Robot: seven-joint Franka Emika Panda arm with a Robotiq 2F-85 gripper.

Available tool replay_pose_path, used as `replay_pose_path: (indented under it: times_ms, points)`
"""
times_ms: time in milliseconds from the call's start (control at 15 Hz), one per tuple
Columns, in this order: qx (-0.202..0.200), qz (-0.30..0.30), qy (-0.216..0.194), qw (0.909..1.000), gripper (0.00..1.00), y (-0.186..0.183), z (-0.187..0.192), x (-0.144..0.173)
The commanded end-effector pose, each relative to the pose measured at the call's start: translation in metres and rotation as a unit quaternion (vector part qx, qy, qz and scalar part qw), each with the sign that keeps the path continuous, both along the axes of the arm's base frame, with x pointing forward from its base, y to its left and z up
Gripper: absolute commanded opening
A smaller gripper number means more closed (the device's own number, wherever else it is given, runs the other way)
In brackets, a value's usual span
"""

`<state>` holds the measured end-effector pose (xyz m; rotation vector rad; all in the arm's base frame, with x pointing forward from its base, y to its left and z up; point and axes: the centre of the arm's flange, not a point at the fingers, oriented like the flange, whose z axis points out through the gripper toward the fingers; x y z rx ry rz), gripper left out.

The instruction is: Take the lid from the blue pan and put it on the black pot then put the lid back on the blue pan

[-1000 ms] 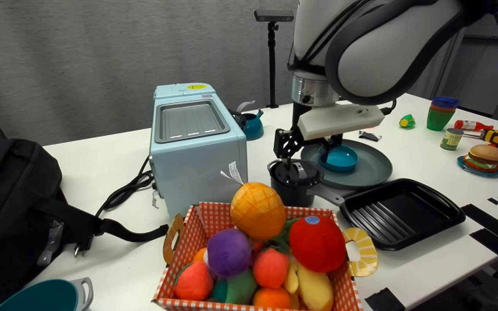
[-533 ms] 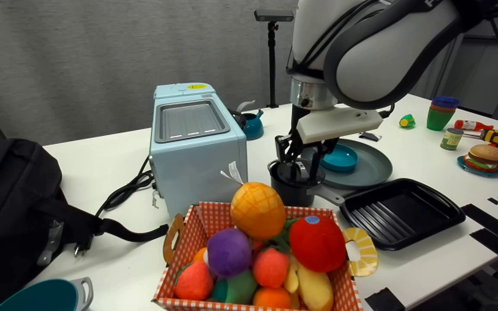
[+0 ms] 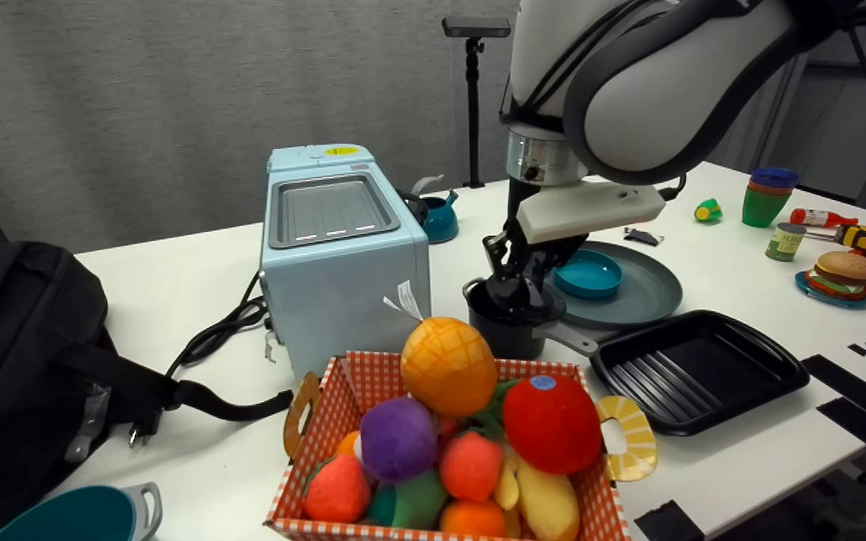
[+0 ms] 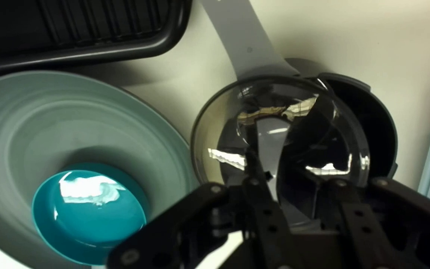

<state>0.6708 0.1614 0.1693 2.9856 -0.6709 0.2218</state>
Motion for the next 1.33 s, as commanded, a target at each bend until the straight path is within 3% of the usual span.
replay_pose_path:
  times_ms: [0,733,1267]
  points:
    - [0.003,-0.001,-0.008,1.0000,0.04,-0.019,0.008,0.000]
    - [-0.014,-0.049,-0.033,0.9982,0.04,-0.103,0.037,0.015]
    - [-0.046,-0.074,-0.031,0.9957,0.04,-0.159,0.021,0.025]
